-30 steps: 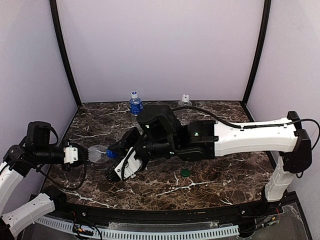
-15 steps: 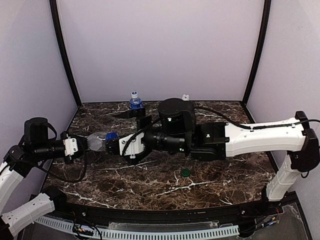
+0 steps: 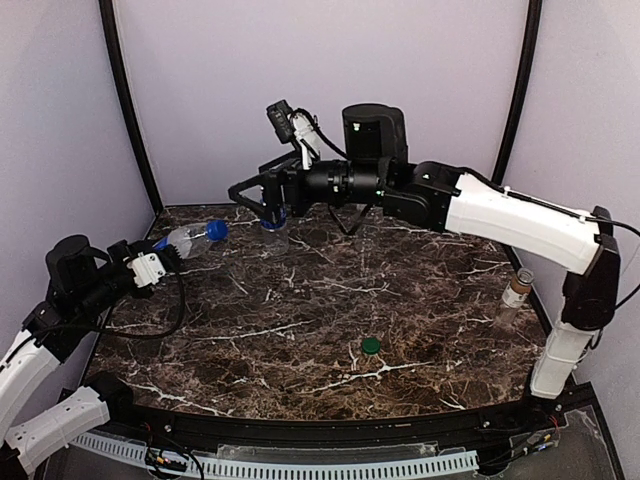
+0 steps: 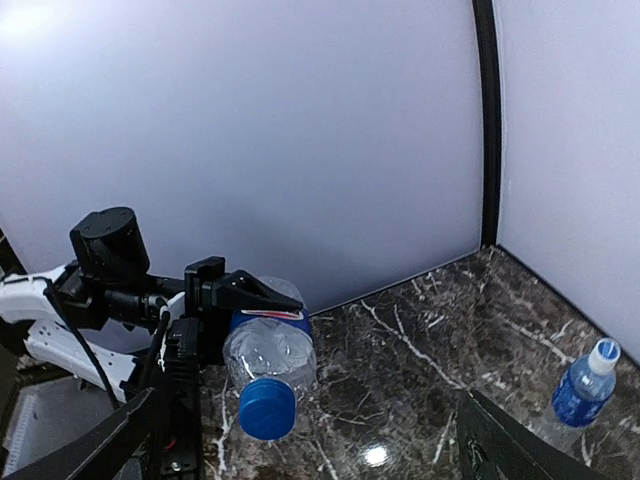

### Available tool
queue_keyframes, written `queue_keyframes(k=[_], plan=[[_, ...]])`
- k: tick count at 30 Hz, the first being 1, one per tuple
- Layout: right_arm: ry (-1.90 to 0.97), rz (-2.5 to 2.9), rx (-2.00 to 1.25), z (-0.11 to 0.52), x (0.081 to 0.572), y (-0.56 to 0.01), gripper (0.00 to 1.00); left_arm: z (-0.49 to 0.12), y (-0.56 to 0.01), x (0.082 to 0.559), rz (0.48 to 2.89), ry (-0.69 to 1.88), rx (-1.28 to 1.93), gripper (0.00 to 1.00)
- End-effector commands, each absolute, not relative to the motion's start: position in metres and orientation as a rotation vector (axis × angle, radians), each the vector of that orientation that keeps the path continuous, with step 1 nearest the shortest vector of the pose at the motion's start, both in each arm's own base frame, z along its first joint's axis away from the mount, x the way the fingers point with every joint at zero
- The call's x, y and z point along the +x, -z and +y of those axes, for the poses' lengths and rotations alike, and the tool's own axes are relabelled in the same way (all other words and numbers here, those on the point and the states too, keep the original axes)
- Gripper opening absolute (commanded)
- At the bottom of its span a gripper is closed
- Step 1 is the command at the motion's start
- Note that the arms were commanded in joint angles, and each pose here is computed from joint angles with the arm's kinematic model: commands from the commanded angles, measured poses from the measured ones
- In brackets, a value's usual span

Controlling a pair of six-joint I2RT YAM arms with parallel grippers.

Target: Unscrew the bottle caps

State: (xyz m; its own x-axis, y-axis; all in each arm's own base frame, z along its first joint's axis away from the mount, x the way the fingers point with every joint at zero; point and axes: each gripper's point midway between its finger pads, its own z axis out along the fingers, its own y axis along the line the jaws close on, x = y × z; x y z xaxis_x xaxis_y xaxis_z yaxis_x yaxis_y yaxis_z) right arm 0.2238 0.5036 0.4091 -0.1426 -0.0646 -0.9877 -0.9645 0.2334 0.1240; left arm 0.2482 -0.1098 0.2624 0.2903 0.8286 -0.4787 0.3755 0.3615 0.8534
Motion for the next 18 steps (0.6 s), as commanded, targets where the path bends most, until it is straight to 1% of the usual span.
queue_keyframes(k=[1, 7, 11, 14, 16, 18], plan=[[-1.445, 1.832, -0.892, 0.518, 0.221, -0.375, 0.99, -0.094, -0.285, 0.266, 1.225, -0.656, 1.149, 0.34], [-1.524, 1.862, -0.876, 0.536, 0.224, -0.359, 0.99, -0.094, -0.282, 0.268, 1.212, -0.689, 1.169, 0.36], [-1.620, 1.783, -0.883, 0.544, 0.219, -0.365, 0.99, -0.095, -0.278, 0.268, 1.216, -0.684, 1.182, 0.37], [-1.621, 1.775, -0.873, 0.550, 0.222, -0.363, 0.99, -0.096, -0.277, 0.268, 1.217, -0.677, 1.184, 0.38], [-1.617, 1.781, -0.859, 0.552, 0.225, -0.359, 0.93, -0.096, -0.276, 0.268, 1.217, -0.674, 1.187, 0.38], [-1.614, 1.807, -0.838, 0.556, 0.230, -0.351, 0.84, -0.097, -0.275, 0.268, 1.219, -0.672, 1.191, 0.38]])
